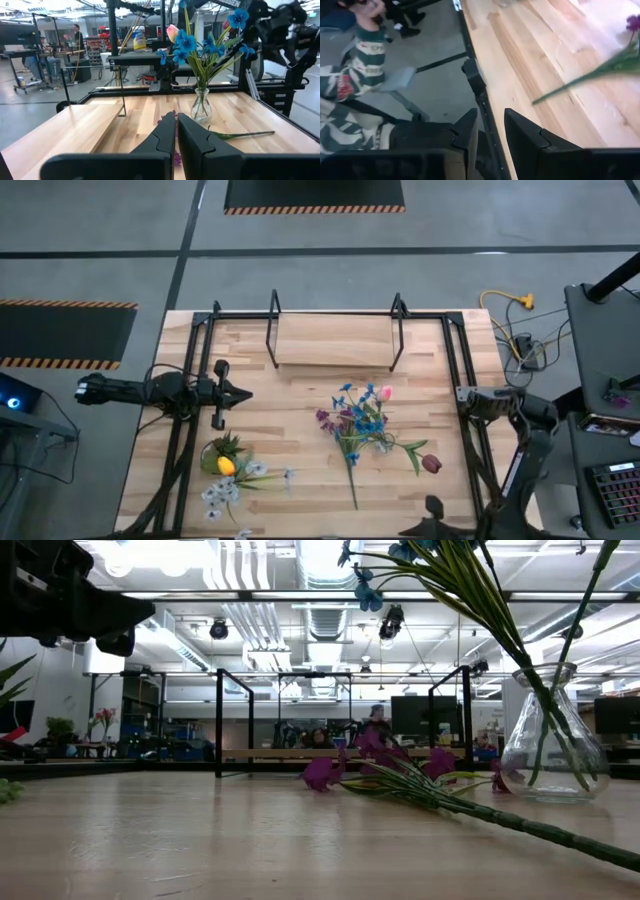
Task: Pick and place flowers into a vace then onto a shelf
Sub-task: Put the purple flowers into the right transparent vase
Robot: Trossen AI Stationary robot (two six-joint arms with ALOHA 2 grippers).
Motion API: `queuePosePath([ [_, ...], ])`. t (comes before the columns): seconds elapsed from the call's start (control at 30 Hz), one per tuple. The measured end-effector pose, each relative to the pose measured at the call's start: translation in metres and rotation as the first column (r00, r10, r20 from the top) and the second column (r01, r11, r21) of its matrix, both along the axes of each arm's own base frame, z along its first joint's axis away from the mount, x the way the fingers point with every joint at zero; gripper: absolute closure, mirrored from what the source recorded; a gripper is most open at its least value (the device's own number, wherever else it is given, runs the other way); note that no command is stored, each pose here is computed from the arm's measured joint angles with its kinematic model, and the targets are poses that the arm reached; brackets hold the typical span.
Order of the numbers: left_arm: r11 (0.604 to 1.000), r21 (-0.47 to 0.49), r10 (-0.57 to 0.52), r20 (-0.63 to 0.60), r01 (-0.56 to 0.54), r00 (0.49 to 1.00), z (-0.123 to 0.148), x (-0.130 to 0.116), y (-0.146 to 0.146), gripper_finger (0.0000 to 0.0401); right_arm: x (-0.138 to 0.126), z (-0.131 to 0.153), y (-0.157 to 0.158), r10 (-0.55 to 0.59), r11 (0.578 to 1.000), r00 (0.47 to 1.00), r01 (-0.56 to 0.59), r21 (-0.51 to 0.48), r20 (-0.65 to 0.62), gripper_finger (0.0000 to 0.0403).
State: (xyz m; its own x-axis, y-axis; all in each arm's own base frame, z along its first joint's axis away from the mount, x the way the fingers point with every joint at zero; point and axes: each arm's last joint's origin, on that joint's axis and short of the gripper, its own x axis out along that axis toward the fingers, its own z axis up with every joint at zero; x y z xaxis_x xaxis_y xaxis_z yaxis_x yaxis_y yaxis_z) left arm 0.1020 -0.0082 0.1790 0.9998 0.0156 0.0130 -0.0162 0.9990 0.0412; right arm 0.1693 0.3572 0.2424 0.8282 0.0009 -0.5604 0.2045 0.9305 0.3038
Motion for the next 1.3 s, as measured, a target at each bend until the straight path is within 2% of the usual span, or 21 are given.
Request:
queuePosePath([
  [0.27, 1.0, 0.001, 0.0, -0.011, 0.0, 1.0, -0.001, 0.0, 0.0, 0.0401, 0.019, -0.029, 0.006, -0.128, 0.991, 0.99, 0.13, -0.02, 0.061, 0.0321],
  [0.5, 1.0, 0.004, 0.0, -0.03, 0.0, 1.0, -0.003, 0.0, 0.0, 0.0401, 0.044, -0.055, 0.006, -0.178, 0.982, 0.983, 0.18, -0.05, 0.047, 0.0315],
  [0.63, 1.0, 0.005, 0.0, -0.042, 0.0, 0.999, -0.004, 0.0, 0.0, 0.0401, 0.055, -0.064, 0.002, -0.194, 0.98, 0.981, 0.194, -0.045, 0.0, 0.0288],
  [0.93, 1.0, 0.005, 0.0, -0.042, 0.0, 0.999, -0.004, 0.0, 0.0, 0.0401, 0.083, -0.076, -0.016, -0.249, 0.966, 0.968, 0.245, -0.086, -0.041, 0.0172],
  [1.0, 1.0, 0.005, 0.0, -0.042, 0.0, 0.999, -0.004, 0.0, 0.0, 0.0401, 0.088, -0.076, -0.019, -0.284, 0.958, 0.958, 0.282, -0.054, -0.039, 0.0156],
  [1.1, 1.0, 0.005, 0.0, -0.042, 0.0, 0.999, -0.004, 0.0, 0.0, 0.0401, 0.092, -0.076, -0.023, -0.337, 0.941, 0.941, 0.337, 0.003, -0.038, 0.0149],
  [1.3, 1.0, 0.005, 0.0, -0.042, 0.0, 0.999, -0.004, 0.0, 0.0, 0.0401, 0.1, -0.076, -0.029, -0.381, 0.923, 0.924, 0.382, 0.04, -0.038, 0.0163],
])
